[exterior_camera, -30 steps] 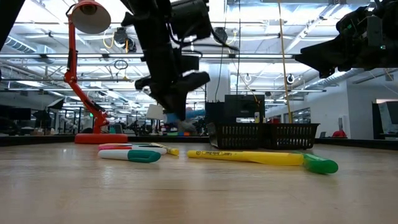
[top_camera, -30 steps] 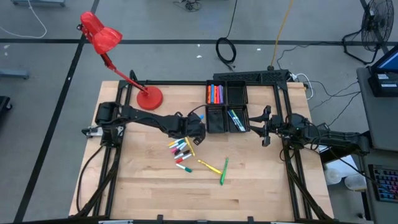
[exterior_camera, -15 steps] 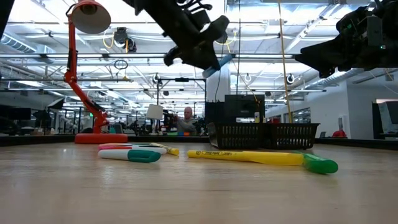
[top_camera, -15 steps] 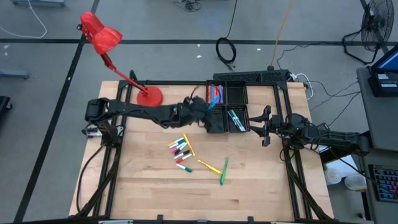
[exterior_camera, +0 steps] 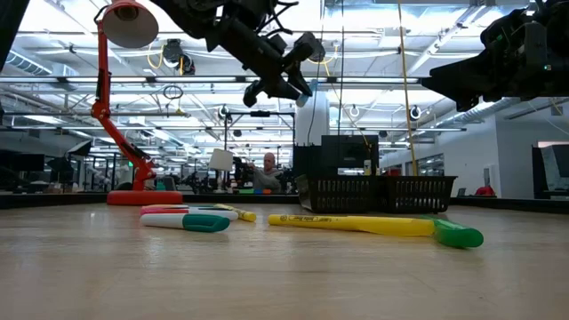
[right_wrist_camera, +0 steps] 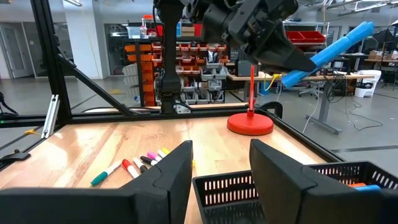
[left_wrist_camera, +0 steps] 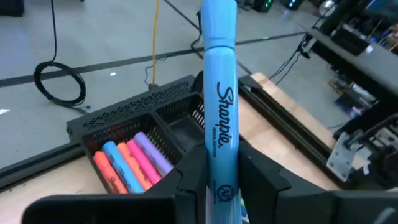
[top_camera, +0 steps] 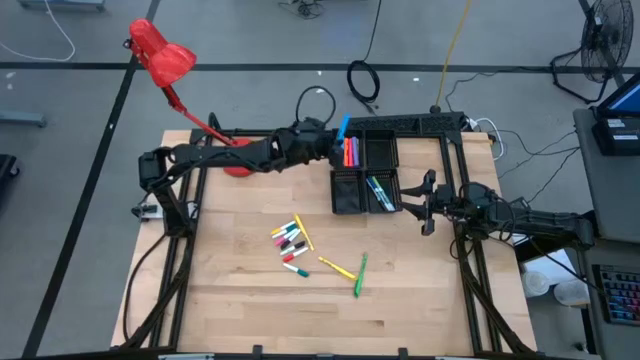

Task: Pick & Place Markers
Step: Put the blue highlighter pen into the top left black bin

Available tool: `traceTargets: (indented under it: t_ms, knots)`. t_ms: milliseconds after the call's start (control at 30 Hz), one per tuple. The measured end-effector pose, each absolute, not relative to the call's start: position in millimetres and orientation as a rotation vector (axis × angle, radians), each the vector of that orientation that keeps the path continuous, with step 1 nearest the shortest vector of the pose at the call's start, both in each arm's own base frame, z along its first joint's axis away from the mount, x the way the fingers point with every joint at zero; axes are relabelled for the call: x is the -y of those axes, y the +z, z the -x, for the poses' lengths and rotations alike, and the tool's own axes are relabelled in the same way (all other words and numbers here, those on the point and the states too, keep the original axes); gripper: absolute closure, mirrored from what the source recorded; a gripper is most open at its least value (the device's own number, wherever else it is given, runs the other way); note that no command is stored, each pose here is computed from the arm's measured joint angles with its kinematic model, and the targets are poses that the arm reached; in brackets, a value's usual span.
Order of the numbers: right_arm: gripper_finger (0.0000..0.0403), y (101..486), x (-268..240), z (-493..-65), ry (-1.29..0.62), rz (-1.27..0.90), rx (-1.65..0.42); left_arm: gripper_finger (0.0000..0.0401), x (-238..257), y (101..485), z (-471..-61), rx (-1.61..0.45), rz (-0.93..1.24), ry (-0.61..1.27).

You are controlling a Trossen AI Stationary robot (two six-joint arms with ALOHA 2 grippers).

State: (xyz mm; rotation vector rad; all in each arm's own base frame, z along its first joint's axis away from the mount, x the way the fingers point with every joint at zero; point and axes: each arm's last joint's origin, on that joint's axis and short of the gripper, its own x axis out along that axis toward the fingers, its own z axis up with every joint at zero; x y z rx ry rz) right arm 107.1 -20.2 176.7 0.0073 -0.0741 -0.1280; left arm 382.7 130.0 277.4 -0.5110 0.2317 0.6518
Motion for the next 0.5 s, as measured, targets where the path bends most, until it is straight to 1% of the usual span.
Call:
traceTargets:
  t_ms: [100, 233, 333, 500]
  knots:
    - [0.0257, 176.7, 20.2, -107.1, -0.128, -0.007, 0.074, 0.0326, -127.8, 272.7, -385.0, -0.255, 0.506, 0.645]
    - [0.0257, 176.6, 20.2, -107.1, -0.128, -0.007, 0.074, 0.0326, -131.2, 265.6, -382.3, -0.366, 0.498, 0.667]
    - [0.0257, 176.7, 20.3, -107.1, -0.128, -0.007, 0.074, 0.0326, -140.0, 268.1, -379.1, -0.471, 0.507, 0.706]
    - [0.0257, 176.4, 20.3, -107.2, -0.128, -0.008, 0.071, 0.0325, -149.3, 282.5, -389.9, -0.491, 0.501, 0.689]
